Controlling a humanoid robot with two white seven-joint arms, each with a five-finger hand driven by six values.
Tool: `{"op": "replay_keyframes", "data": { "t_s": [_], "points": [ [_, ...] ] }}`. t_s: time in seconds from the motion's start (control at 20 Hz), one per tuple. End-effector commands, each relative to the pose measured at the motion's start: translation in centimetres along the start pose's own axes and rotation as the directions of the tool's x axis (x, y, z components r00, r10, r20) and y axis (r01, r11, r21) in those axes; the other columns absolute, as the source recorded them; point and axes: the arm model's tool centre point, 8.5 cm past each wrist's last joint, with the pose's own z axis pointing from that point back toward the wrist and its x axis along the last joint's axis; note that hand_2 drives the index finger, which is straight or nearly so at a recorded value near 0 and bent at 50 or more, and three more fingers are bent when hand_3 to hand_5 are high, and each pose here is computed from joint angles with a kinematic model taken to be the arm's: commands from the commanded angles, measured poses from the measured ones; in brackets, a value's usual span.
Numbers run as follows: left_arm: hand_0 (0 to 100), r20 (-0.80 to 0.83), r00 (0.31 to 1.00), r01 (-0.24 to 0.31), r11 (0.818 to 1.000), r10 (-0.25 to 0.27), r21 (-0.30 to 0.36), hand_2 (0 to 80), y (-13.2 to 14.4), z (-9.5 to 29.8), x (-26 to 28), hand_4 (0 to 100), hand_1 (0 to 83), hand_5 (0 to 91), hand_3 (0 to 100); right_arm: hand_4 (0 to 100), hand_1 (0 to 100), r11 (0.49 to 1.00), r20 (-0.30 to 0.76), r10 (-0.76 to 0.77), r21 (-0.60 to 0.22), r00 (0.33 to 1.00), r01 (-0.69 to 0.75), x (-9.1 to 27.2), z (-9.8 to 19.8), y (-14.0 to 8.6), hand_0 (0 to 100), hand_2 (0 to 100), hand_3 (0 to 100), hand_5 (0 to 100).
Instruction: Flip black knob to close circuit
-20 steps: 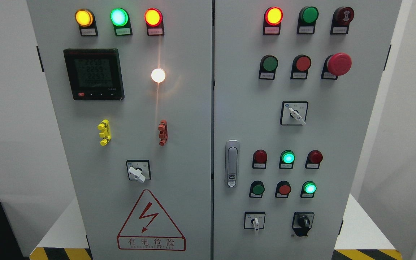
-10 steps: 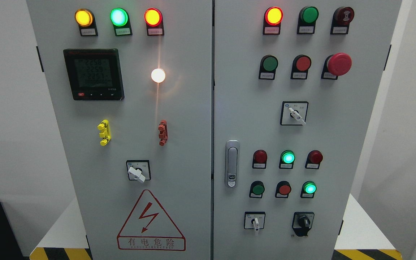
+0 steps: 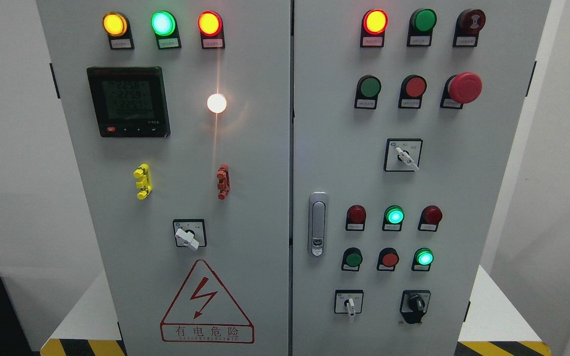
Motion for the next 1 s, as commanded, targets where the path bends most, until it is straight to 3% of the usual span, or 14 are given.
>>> {"op": "replay_keyframes", "data": {
  "t_s": [0.0,0.35,0.95],
  "points": [
    [12,0.000,1.000,0.000,1.000,0.000,0.001,0.0,0.0,0.0,0.0,0,55.6,0.0,0,92,10,0.977,0.018,0.015,-0.213,1.000,-0.010,2.6,1.1,-7.4,0,92,100,90],
    [12,0.000,1.000,0.000,1.000,0.000,0.001,0.0,0.0,0.0,0.0,0,55.6,0.0,0,93,8,0.964,0.018,0.044,-0.264,0.999,-0.037,4.7,-0.4,-11.2,0,92,100,91],
    [12,0.000,1.000,0.000,1.000,0.000,0.001,0.0,0.0,0.0,0.0,0,55.6,0.0,0,93,7,0.955,0.007,0.047,-0.295,0.999,-0.042,6.8,-3.2,-14.9,0,92,100,92]
  ]
}}
